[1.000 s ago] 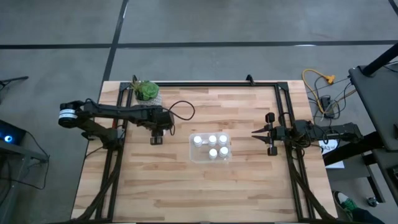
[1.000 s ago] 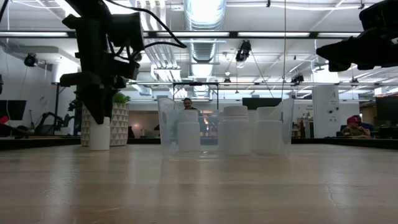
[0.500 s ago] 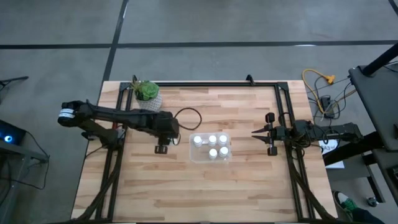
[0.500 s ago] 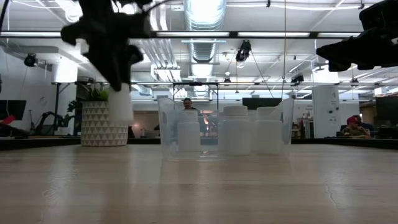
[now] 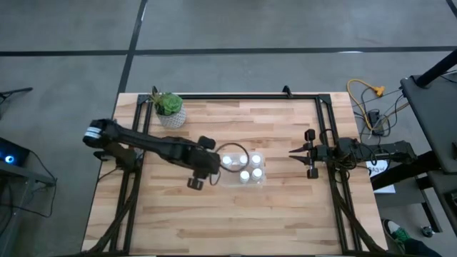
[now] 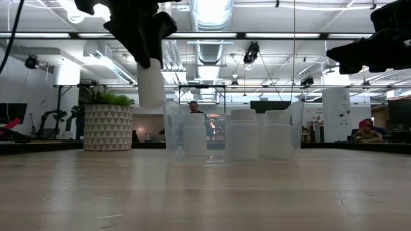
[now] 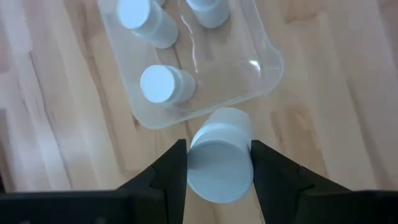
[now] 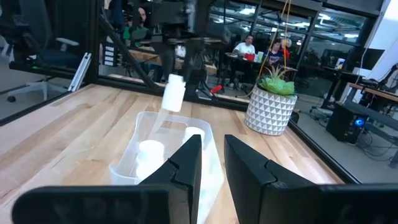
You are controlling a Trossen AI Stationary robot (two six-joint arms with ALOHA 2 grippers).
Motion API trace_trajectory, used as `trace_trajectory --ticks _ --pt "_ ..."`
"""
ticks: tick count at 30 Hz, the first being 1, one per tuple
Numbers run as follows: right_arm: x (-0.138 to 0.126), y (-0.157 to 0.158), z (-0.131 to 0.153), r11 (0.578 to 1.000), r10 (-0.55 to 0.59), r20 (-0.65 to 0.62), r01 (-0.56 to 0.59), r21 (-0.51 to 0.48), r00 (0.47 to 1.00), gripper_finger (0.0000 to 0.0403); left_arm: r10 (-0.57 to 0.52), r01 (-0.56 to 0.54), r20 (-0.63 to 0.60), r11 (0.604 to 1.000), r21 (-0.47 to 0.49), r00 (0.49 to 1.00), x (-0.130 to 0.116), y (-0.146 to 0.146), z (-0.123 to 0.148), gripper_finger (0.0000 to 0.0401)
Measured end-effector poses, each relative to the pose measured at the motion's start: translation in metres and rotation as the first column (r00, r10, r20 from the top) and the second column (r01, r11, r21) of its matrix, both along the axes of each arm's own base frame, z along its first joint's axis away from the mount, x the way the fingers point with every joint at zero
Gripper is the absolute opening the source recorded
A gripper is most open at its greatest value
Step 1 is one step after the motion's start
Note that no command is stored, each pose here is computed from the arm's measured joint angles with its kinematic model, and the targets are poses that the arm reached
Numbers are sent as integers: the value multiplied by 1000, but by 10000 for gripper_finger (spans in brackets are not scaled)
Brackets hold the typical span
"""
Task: Pick and place pill bottles into a basket
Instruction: Put the white pill bottle into the transparent bin
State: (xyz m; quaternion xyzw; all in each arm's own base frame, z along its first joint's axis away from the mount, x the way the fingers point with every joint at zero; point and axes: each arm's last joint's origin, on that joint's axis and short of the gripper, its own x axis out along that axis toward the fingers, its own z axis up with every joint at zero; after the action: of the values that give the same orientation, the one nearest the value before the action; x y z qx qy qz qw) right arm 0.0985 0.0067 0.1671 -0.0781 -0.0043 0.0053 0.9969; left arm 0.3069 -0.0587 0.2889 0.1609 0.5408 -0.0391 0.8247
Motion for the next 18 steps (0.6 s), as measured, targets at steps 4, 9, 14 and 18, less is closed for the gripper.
trace_trajectory --ticks 4,9,14,18 --pt "0 0 0 1000 0 0 0 0 1000 59 -40 46 -71 996 75 997 17 -13 -5 130" --pt "0 0 0 1000 1 0 -1 0 1000 59 -65 76 -102 991 111 993 30 -25 0 130" --pt "0 0 0 1000 0 0 0 0 1000 59 -80 90 -87 990 110 993 31 -31 11 130" --pt "0 0 0 1000 0 0 0 0 1000 59 -82 88 -61 990 109 995 31 -32 19 130"
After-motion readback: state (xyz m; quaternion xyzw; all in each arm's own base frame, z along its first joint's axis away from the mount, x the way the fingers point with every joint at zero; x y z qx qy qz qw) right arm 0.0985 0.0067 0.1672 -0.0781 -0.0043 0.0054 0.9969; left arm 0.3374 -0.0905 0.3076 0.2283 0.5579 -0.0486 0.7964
